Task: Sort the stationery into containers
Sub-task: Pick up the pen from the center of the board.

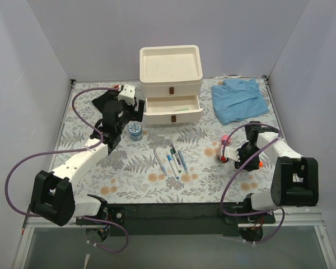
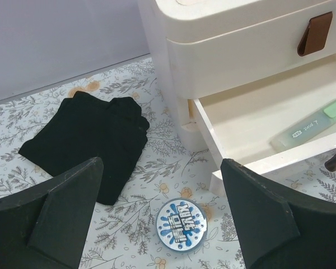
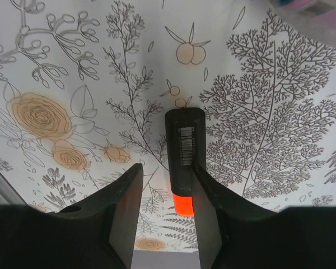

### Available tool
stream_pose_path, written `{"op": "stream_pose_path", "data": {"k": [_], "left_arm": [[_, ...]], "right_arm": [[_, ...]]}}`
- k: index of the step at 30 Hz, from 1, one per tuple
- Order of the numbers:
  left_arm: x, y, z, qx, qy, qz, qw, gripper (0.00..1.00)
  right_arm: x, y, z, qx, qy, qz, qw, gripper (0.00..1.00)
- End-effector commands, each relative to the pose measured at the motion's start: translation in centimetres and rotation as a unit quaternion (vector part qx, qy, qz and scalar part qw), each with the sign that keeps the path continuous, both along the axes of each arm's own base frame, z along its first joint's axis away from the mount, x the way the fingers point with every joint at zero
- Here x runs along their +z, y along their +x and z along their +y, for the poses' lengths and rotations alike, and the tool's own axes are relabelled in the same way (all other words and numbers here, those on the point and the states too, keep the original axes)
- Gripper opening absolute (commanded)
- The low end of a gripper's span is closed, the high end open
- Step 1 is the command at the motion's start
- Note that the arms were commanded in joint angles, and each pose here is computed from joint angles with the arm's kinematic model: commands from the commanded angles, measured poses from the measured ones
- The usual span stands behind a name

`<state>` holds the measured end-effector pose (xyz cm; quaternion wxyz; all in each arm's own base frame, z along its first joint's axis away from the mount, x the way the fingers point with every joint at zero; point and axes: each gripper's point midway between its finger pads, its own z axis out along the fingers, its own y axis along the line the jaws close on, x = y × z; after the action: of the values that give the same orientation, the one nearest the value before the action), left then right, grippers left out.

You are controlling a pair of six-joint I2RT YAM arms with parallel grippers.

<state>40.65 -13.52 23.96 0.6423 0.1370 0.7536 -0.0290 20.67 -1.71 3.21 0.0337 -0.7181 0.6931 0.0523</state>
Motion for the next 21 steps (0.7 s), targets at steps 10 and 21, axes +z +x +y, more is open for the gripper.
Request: {"op": "stream_pose_path", "data": {"k": [10, 21], "left_arm": [[1.8, 1.1, -0.3, -0.001, -0.005, -0.013, 1.0, 0.88], [2.0, 1.0, -0.1, 0.001, -0.005, -0.019, 1.0, 0.88]], "right_arm": [[-2.6, 0.9, -1.7, -0.013, -0.026, -0.001, 1.0, 0.47], [3.0, 4.9, -0.9, -0.052, 0.004, -0.09, 0.995, 0.11]]}}
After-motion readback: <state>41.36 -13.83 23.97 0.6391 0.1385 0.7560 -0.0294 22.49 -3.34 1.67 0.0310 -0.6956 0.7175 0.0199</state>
